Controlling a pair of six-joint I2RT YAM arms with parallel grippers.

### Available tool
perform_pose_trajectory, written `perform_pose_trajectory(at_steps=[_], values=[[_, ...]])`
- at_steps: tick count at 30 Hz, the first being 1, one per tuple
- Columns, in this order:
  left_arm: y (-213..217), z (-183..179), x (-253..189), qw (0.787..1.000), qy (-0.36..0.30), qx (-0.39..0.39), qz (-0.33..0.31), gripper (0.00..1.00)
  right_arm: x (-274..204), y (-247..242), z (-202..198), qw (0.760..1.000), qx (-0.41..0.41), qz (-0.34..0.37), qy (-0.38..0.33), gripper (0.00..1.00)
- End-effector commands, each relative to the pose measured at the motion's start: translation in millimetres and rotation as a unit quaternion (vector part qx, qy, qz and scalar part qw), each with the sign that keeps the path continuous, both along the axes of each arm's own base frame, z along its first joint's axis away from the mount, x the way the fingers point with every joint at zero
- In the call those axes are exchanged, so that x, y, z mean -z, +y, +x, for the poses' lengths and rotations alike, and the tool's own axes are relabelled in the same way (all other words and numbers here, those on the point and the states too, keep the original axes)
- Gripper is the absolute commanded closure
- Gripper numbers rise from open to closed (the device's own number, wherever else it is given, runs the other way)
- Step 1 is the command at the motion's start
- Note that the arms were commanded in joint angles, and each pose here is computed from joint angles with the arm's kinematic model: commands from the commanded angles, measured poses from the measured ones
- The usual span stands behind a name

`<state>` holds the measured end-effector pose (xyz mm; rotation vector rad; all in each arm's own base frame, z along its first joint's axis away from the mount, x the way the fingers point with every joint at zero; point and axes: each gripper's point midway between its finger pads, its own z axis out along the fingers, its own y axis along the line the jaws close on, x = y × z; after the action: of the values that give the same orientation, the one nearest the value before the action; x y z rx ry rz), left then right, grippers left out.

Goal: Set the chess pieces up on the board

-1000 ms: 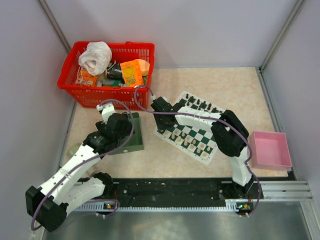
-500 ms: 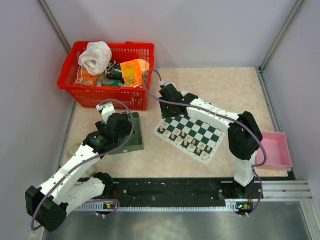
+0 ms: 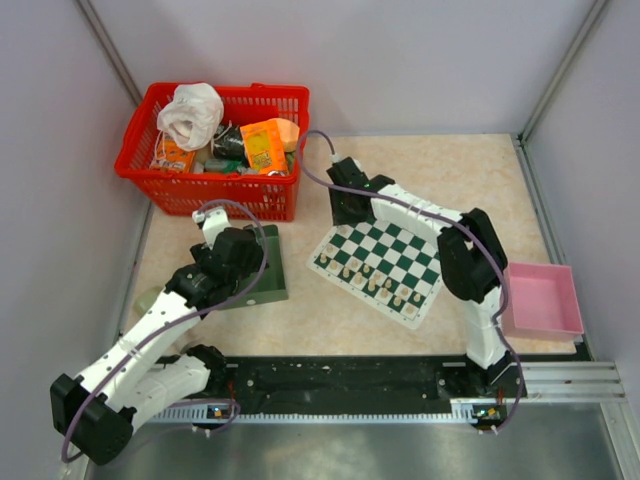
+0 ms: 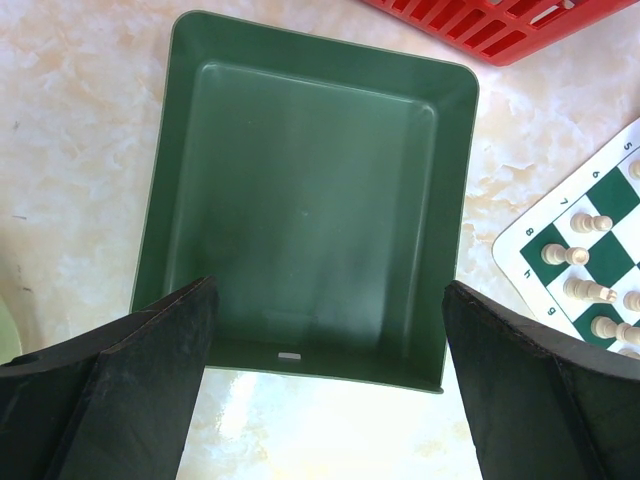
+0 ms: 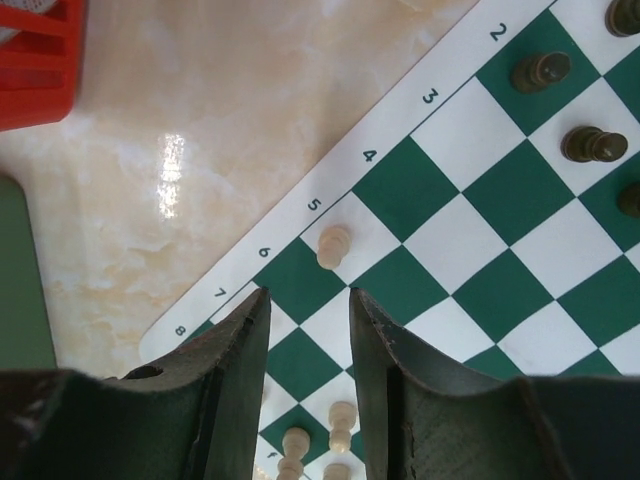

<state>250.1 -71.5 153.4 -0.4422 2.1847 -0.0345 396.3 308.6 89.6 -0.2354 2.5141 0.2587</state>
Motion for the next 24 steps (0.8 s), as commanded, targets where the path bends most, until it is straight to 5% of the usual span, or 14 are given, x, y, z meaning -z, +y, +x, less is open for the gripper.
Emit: perform_pose_trajectory(at_steps=[1,24], values=[[3.0,3.2,-6.3,1.000,-0.016,-0.009,-0.002,0.01,-3.8,5.6,15.5,1.000,-0.004,0.002,-0.010,0.63],[0.5,5.9,-6.6,1.000,-0.014,-0.002,0.001,0.01,29.1,-0.5,24.1,1.000,0.001,-0.027,0.009,0.72]])
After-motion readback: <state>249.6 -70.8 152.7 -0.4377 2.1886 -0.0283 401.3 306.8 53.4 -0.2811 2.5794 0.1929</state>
